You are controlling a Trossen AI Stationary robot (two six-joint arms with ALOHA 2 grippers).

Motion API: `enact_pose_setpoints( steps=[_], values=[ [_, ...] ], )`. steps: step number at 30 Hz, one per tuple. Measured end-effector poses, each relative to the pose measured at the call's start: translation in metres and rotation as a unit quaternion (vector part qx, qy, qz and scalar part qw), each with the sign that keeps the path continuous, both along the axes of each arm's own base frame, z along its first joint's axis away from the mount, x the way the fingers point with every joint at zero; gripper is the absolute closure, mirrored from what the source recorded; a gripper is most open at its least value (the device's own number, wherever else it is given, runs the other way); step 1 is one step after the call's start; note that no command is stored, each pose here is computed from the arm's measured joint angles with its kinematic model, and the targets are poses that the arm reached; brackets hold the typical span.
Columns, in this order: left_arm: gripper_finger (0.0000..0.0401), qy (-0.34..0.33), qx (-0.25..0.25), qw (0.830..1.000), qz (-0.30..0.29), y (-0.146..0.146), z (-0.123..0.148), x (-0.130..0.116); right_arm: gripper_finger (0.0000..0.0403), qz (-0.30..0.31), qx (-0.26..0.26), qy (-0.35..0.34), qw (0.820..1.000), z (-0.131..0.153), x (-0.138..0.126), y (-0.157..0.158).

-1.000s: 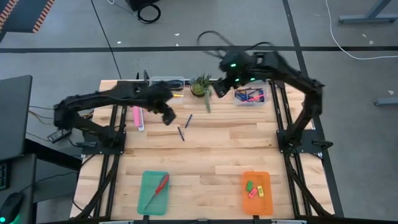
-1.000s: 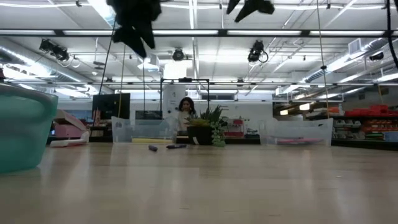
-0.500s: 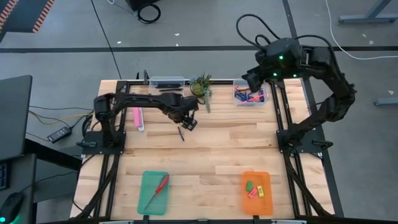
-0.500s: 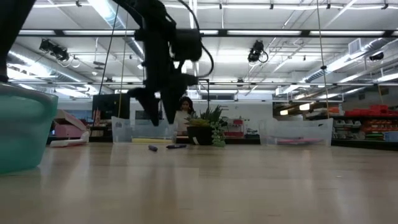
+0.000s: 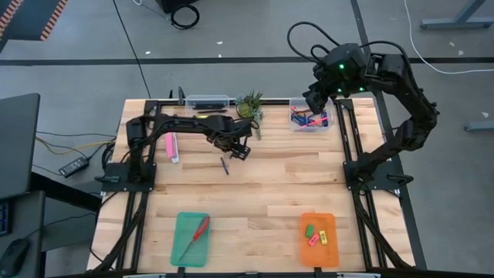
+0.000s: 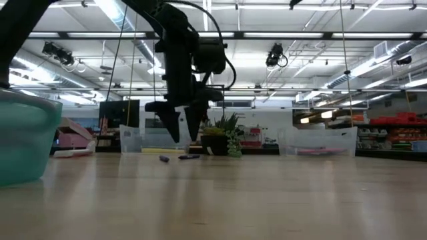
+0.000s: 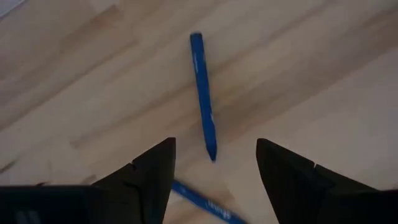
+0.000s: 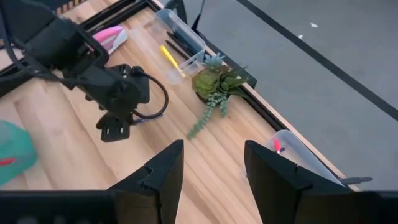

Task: Sort crayons/erasers/pens/pencils in bins
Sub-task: Put the blue crayon into the right transparent bin

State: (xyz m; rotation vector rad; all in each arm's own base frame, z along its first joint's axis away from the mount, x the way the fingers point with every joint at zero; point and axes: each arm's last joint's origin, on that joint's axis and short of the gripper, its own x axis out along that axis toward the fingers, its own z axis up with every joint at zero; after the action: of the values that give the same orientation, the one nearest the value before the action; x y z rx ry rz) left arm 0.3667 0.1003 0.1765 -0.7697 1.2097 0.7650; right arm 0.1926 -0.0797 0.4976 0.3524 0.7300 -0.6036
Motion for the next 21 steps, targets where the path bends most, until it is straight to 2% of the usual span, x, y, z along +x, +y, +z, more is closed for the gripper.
enact_pose_setpoints(
  steps=[8, 21],
  values=[
    [0.0171, 0.058, -0.006, 0.998, -0.014, 0.006, -0.024, -0.001, 0.0228, -0.014, 0.008, -0.005, 1.000, -0.001, 0.002, -0.002],
    [0.0225, 0.034, -0.003, 0.999, -0.023, 0.005, -0.031, 0.008, 0.0228, -0.022, 0.014, -0.012, 1.000, 0.000, 0.002, -0.002]
  ],
)
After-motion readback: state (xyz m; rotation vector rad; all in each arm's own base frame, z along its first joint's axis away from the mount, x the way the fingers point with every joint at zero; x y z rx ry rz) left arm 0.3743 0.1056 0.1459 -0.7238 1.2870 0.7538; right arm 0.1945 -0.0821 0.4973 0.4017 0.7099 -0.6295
